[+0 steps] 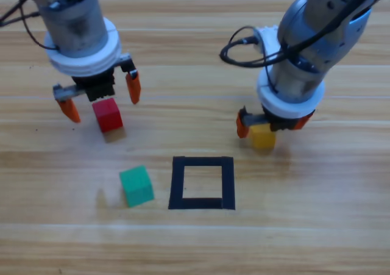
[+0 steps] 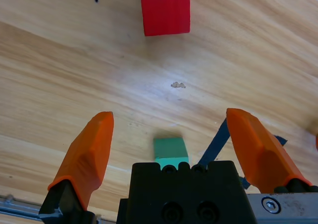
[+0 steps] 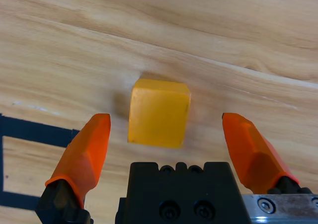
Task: Stack the blocks in the rectangular block: red at the bottom, yellow in the middle, green on top
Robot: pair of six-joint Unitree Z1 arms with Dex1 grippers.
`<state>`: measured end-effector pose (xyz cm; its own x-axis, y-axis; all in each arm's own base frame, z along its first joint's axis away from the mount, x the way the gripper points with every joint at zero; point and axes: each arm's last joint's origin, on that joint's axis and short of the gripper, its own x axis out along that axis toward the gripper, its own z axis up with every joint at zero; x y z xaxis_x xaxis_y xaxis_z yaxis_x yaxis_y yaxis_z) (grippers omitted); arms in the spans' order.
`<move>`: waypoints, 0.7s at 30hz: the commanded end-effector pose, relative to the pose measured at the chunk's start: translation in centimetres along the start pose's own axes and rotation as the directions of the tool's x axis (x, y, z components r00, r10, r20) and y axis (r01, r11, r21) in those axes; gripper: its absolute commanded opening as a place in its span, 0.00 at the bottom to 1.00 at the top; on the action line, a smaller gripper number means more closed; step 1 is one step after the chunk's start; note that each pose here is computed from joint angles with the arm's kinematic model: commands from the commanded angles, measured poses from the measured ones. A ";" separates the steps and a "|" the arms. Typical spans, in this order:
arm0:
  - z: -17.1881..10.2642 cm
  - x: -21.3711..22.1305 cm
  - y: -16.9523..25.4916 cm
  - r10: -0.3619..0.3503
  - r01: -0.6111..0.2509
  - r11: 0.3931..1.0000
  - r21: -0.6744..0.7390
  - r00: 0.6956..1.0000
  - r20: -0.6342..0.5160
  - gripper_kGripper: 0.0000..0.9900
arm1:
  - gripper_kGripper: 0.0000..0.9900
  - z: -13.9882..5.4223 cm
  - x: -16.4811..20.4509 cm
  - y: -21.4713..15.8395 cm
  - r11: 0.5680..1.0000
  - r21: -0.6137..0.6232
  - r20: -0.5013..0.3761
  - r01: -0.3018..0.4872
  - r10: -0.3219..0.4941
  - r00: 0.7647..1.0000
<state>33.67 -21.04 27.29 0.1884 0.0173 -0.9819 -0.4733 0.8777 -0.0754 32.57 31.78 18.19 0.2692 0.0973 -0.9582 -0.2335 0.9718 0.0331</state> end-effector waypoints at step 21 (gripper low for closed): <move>6.4 7.1 -0.5 0.048 -0.059 0.991 -0.119 0.994 -0.100 0.98 | 0.09 -0.6 1.3 -1.5 0.999 -0.030 -0.054 0.029 -0.031 0.998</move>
<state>38.88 -20.08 23.78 0.1295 -0.0027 -0.9916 -0.5640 0.8223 -0.0759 33.20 32.02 16.28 0.2363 0.0822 -0.9682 -0.2506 0.9679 0.0210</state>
